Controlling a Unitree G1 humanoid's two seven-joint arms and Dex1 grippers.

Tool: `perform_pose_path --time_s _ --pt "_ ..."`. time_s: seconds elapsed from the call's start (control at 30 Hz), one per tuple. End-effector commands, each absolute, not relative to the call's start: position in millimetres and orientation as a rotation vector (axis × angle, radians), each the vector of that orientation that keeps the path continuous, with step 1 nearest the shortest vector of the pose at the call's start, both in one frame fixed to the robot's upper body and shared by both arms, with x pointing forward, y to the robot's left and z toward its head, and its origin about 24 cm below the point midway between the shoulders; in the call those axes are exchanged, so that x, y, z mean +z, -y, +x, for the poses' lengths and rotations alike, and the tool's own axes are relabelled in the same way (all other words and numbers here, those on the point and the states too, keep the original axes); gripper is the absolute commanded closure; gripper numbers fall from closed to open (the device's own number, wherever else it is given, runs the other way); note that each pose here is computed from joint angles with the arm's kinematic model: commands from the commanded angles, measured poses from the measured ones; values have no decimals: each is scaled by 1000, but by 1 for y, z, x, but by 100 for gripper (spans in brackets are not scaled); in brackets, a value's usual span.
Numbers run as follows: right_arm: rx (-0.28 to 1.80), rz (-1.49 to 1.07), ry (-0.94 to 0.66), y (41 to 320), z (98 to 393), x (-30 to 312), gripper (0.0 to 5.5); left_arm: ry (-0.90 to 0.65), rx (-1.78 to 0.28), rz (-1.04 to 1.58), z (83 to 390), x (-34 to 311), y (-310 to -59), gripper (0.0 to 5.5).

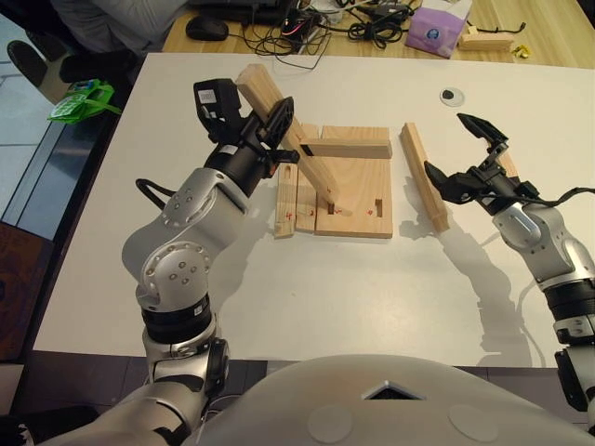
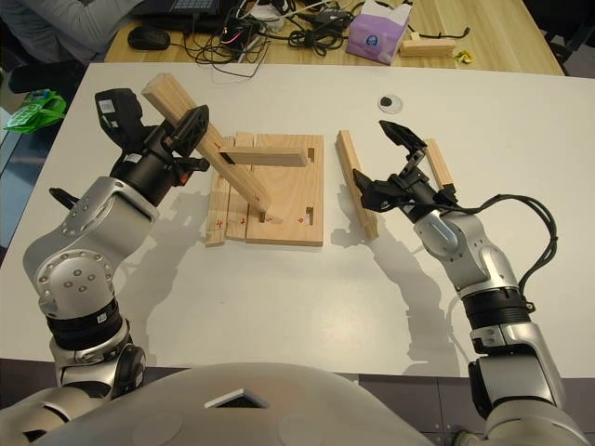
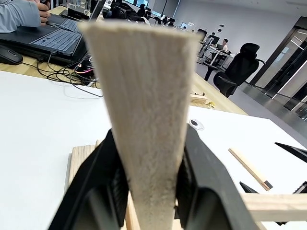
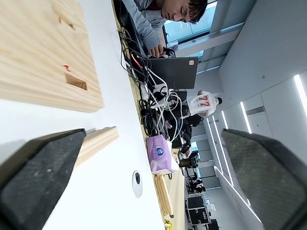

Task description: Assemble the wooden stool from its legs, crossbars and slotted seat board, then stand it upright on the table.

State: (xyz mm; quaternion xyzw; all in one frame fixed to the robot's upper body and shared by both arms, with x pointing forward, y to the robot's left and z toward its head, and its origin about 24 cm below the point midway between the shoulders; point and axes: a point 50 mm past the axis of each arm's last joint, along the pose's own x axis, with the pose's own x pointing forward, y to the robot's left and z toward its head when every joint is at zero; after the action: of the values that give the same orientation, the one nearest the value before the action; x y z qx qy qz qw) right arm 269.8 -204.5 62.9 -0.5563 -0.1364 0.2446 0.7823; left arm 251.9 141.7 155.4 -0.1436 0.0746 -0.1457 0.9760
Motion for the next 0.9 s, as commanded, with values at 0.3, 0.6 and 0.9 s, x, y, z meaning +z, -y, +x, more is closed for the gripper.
perform_pose_path --time_s 0.3,0.6,0.9 --pt "460 -1155 286 199 267 54 10 -143 -279 -262 262 173 -151 447" --pt "432 -1085 282 183 259 41 10 -162 -394 -223 265 192 -151 447" --pt "437 -1044 260 169 248 29 10 -282 -526 -212 260 187 -146 447"
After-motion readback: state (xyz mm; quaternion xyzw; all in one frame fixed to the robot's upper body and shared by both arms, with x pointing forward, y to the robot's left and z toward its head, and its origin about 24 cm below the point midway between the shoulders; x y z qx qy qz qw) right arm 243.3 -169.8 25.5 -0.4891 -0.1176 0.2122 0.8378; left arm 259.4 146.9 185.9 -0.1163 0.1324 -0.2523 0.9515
